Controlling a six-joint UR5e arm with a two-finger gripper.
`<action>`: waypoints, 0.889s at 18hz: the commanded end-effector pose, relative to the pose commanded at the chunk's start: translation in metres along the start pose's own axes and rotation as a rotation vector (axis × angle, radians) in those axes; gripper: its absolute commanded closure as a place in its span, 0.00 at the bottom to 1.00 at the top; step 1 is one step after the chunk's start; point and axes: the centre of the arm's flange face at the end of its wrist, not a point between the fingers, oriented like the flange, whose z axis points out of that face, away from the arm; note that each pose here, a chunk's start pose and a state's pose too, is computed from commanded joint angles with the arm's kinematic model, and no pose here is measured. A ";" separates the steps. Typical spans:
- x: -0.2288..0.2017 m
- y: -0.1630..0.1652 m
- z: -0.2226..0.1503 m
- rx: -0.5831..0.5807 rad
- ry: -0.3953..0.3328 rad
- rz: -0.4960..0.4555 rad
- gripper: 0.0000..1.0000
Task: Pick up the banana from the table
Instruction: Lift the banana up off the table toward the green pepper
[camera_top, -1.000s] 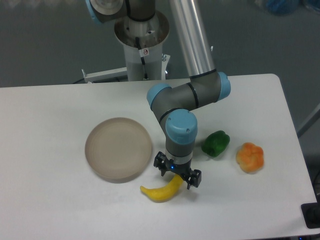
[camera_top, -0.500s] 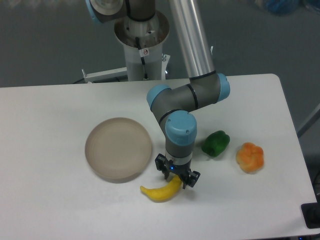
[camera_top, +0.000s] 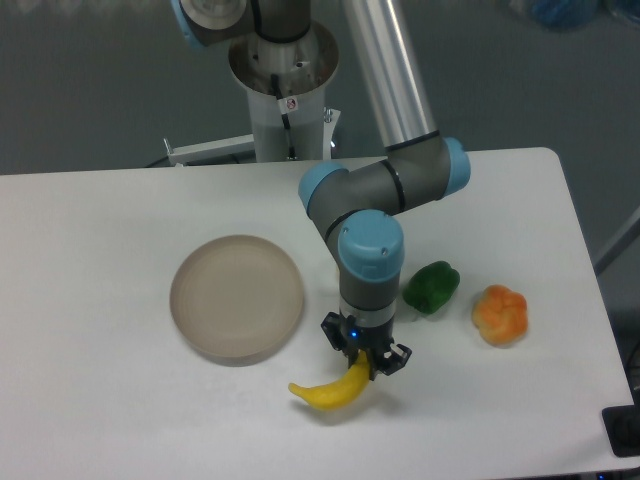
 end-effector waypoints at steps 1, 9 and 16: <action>-0.007 0.003 -0.011 0.003 -0.010 0.025 0.70; -0.047 0.033 -0.075 -0.037 -0.023 0.117 0.69; -0.068 0.062 -0.096 -0.135 -0.067 0.185 0.69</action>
